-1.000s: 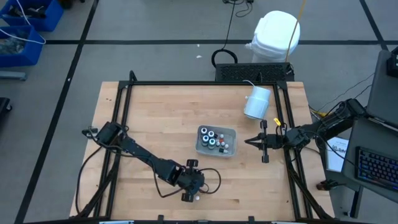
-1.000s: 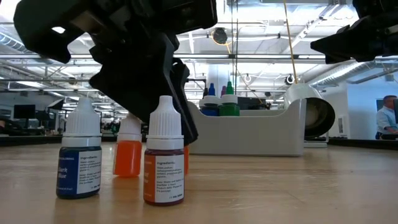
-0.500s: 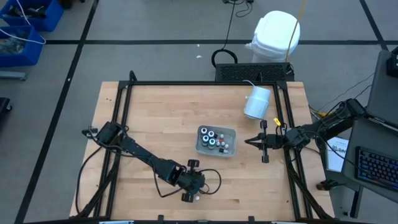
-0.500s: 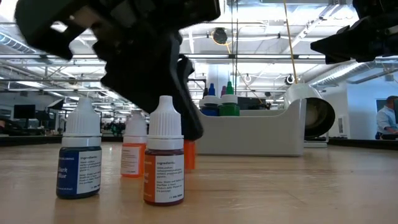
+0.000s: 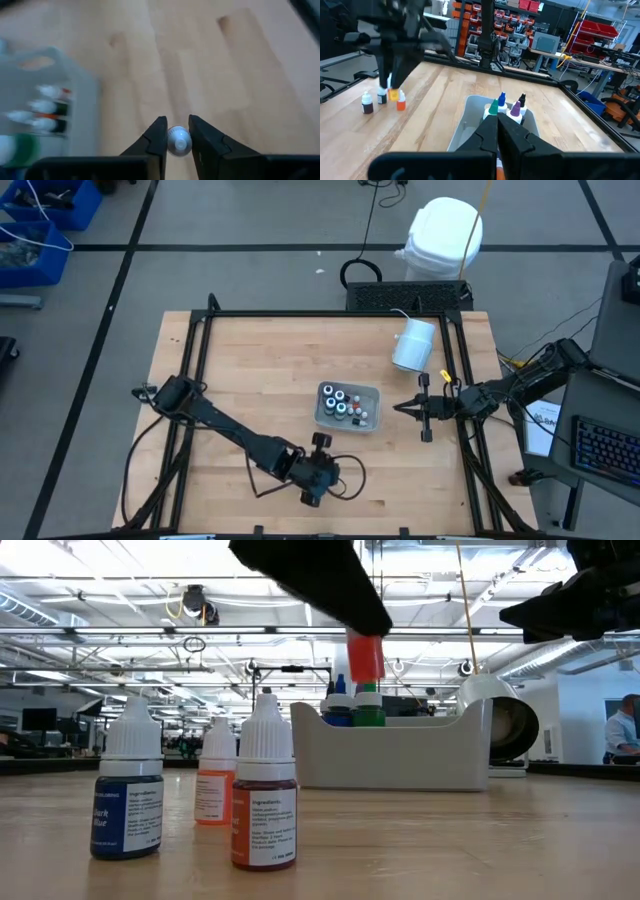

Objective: Pick & Place food coloring
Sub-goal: Put the small yellow bottle into the gray bin

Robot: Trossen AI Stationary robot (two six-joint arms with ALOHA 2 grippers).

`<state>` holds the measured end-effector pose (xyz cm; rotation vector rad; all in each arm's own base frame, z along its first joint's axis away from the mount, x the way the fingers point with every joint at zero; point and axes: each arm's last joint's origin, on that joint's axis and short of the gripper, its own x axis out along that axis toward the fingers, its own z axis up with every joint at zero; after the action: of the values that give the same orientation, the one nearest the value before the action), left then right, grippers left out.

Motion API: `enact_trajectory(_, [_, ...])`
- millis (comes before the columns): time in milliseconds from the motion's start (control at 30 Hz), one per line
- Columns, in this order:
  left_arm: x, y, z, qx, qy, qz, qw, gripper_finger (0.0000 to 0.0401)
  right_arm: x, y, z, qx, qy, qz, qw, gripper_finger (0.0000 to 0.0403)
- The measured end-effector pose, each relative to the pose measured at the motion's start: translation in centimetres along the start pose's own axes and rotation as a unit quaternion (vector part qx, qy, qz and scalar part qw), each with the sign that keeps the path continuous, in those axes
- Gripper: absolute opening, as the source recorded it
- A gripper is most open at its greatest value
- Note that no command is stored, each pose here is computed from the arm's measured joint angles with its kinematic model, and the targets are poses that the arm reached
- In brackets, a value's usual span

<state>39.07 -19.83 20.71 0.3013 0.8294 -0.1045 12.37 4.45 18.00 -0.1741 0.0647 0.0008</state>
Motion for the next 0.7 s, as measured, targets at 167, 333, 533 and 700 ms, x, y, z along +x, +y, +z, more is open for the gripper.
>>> enact_trajectory(167, [-1.5,-0.5,0.9,0.053,0.004,0.009,0.999,0.0065,0.0,0.0,0.0,0.000,-0.001,0.000,1.000,0.0000])
enact_trajectory(333, [-4.5,0.7,2.3,0.031,-0.034,0.044,0.998,0.0063,0.0,0.0,0.0,0.001,-0.001,0.000,1.000,0.0000])
enact_trajectory(533, [-10.7,3.2,3.1,0.011,-0.068,0.069,0.995,0.0063,0.0,0.0,0.1,0.003,-0.004,0.000,1.000,0.0000])
enact_trajectory(700, [-14.1,4.7,1.6,-0.017,-0.112,0.069,0.991,0.0063,0.0,0.0,0.1,0.002,-0.004,0.001,1.000,0.0000])
